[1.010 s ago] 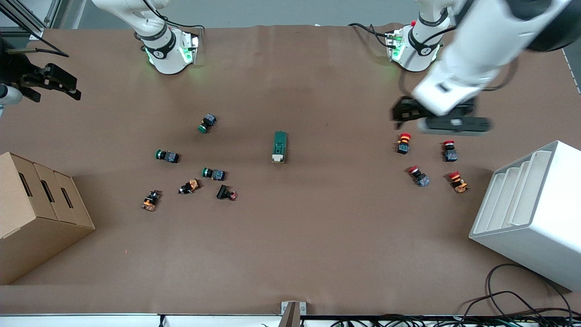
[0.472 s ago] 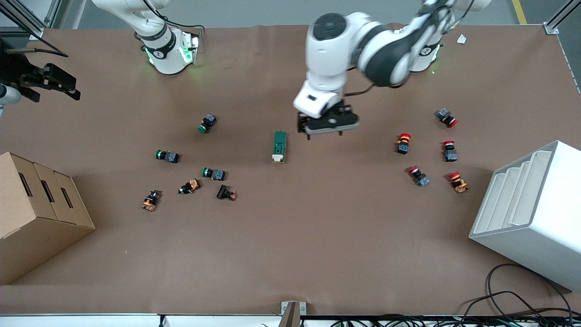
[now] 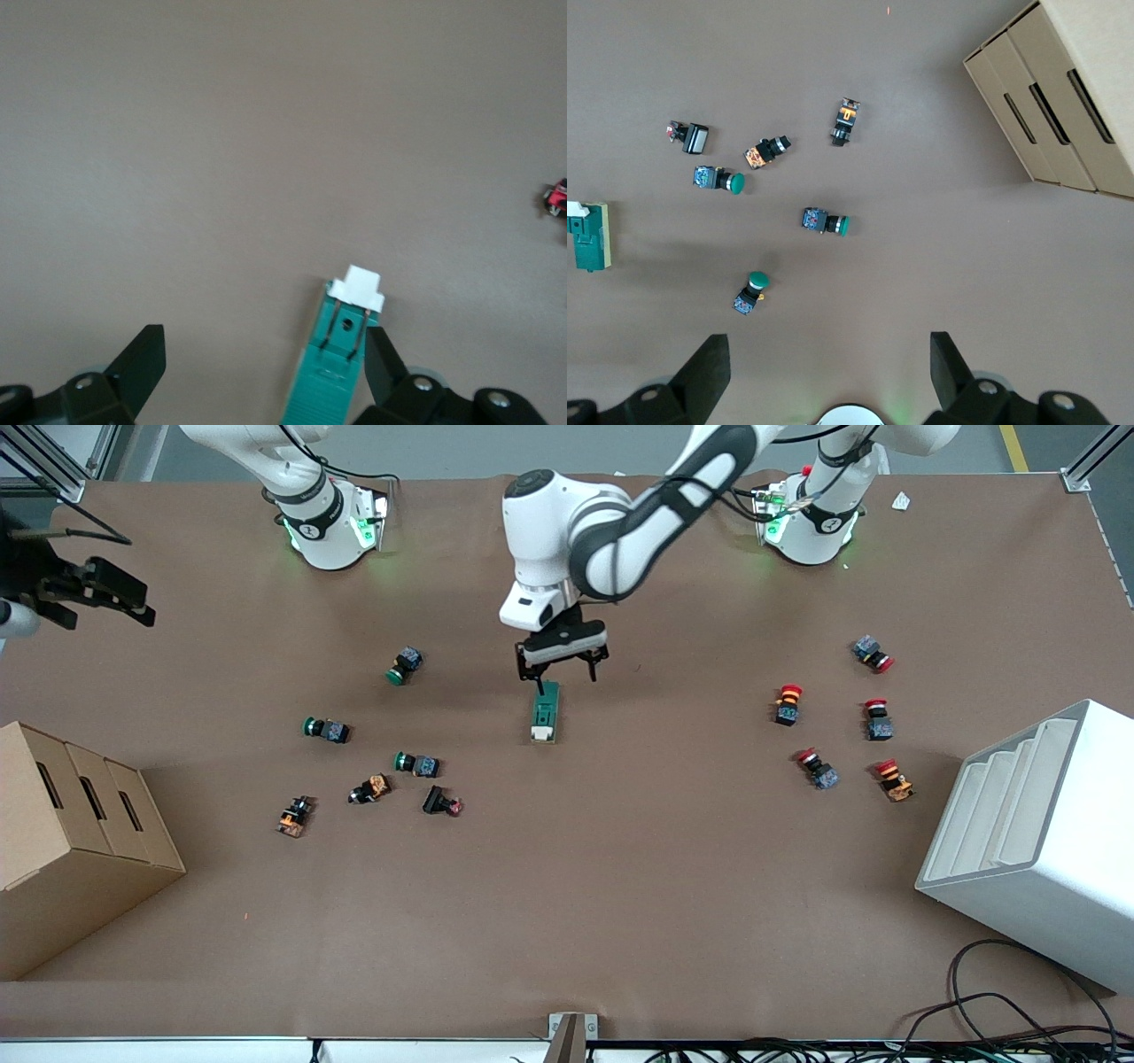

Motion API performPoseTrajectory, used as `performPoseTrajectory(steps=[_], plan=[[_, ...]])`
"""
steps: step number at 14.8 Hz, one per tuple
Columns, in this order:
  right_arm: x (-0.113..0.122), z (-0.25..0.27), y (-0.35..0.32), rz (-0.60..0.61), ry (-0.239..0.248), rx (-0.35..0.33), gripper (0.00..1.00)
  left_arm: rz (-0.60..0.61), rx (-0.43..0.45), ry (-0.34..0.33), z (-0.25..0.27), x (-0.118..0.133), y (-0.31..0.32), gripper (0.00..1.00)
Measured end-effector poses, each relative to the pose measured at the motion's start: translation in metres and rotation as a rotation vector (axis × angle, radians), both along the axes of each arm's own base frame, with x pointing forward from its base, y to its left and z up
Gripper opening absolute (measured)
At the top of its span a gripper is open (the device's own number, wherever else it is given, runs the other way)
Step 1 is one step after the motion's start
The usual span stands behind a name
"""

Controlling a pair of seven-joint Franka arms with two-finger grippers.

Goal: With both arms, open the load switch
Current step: 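Hold the switch with the left gripper while the right gripper reaches the lever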

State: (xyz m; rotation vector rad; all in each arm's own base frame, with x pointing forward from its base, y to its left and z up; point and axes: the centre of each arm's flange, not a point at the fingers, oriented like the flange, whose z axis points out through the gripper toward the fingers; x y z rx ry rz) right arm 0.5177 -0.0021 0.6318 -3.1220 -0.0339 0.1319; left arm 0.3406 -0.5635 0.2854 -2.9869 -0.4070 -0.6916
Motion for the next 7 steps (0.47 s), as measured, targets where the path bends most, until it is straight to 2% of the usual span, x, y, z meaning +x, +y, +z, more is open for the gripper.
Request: performPoseTrajectory(steps=[3,5,7], plan=[[0.035,-0.049,0.002,0.001,0.063,-0.004,1.00,-0.019,-0.008,-0.115,-0.040,-0.037,-0.018,0.99],[0.057,-0.076,0.005,-0.005,0.086,-0.006,1.00,-0.056,-0.014,-0.191,-0.070,-0.059,-0.022,0.99],[0.066,-0.091,0.012,-0.106,0.108,0.007,1.00,-0.113,-0.015,-0.252,-0.098,-0.079,-0.021,0.99]])
